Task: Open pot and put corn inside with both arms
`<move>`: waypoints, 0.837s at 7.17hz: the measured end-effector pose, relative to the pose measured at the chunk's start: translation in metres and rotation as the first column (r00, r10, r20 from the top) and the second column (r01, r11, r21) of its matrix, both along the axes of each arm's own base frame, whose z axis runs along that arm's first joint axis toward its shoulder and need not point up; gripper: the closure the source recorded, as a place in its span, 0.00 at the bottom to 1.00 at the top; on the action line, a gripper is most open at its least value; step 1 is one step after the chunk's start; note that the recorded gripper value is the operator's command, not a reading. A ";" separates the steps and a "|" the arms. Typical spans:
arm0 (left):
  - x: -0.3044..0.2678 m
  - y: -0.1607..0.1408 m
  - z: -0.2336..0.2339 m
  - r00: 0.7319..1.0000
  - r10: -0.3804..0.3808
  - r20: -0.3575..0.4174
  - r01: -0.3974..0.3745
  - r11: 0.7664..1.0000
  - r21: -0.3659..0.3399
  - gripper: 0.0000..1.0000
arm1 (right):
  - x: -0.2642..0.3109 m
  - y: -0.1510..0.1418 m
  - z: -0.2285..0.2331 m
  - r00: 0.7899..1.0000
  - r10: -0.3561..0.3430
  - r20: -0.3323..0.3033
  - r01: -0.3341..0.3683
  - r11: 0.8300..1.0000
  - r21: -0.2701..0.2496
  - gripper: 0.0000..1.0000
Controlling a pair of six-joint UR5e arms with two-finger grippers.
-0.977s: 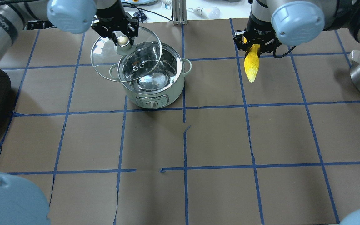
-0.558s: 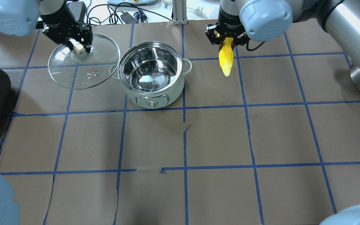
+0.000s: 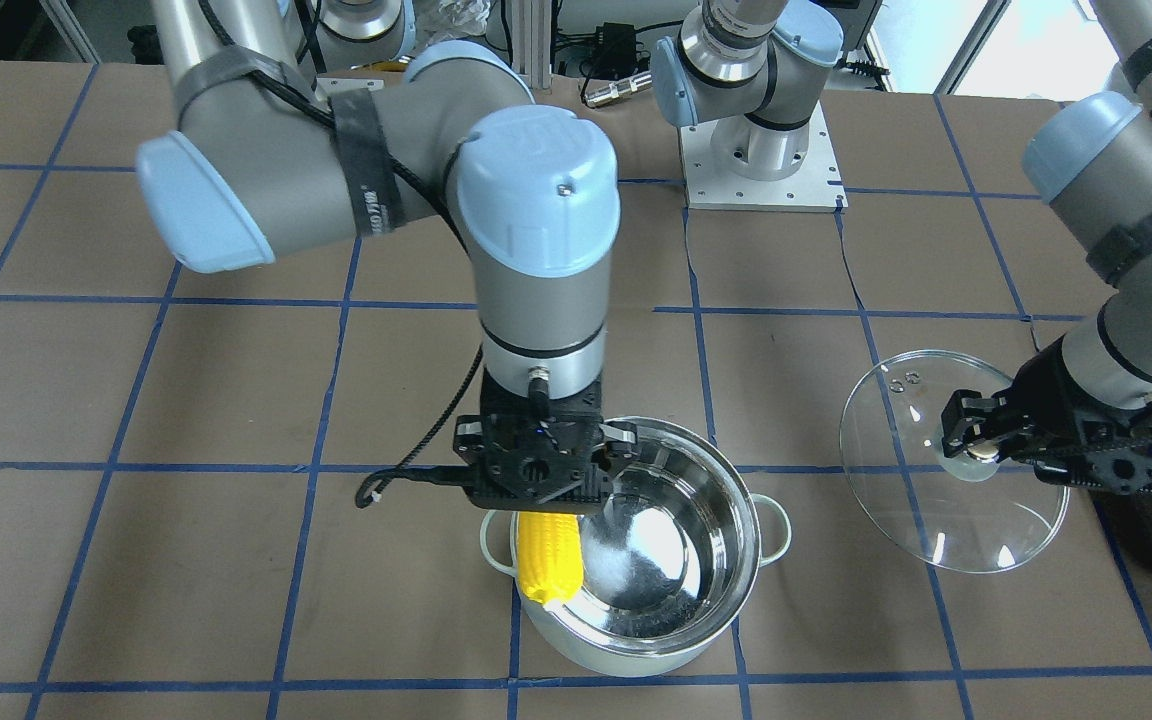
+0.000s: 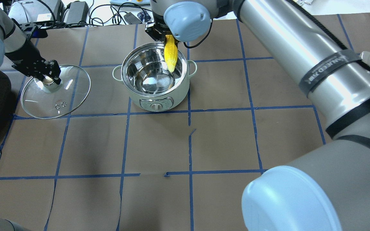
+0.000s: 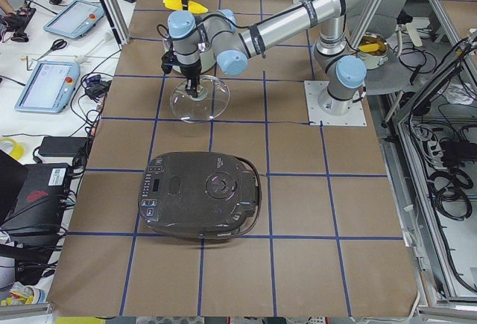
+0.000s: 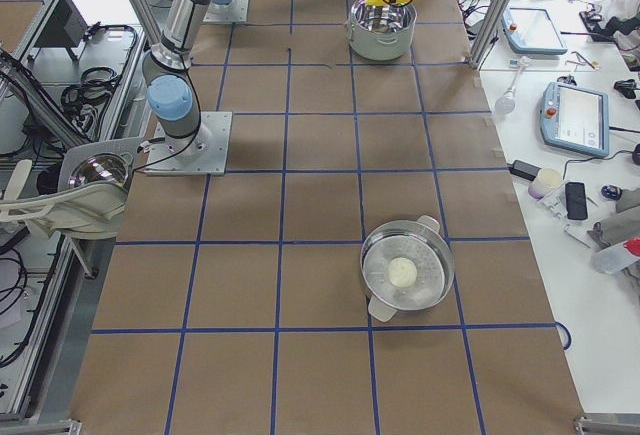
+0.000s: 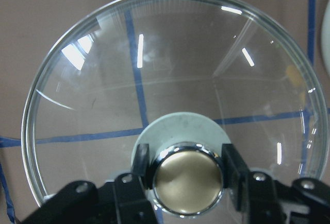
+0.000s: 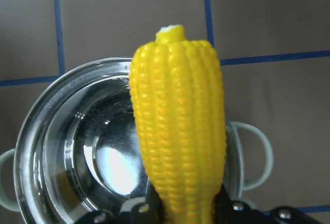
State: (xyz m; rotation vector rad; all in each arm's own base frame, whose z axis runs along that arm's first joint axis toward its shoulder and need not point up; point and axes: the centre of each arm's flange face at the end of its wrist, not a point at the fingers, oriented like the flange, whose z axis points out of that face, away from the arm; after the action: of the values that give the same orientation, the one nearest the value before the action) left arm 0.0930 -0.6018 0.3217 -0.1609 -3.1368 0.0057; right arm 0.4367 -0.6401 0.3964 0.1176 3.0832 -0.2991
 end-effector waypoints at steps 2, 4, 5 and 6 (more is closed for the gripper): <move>0.002 0.011 -0.037 1.000 0.000 0.015 0.001 0.999 -0.049 1.00 | 0.033 0.000 -0.032 1.000 0.018 0.001 -0.018 1.000 0.008 0.51; 0.000 0.016 -0.054 1.000 0.002 -0.005 -0.002 0.998 -0.063 1.00 | 0.041 -0.003 -0.053 0.999 0.044 -0.009 -0.044 0.999 0.020 0.00; -0.002 0.020 -0.064 1.000 0.001 -0.008 -0.002 0.997 -0.072 1.00 | 0.041 -0.004 -0.056 0.999 0.050 -0.012 -0.050 0.999 0.022 0.00; -0.004 0.025 -0.073 1.000 0.001 -0.007 -0.002 0.997 -0.083 1.00 | 0.041 -0.003 -0.056 0.998 0.054 -0.012 -0.053 0.998 0.021 0.00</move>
State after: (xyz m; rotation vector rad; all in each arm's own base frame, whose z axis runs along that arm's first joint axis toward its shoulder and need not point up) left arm 0.0893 -0.5769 0.2486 -0.1587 -3.1316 0.1360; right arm 0.4780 -0.6435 0.3406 0.0337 3.0967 -0.2675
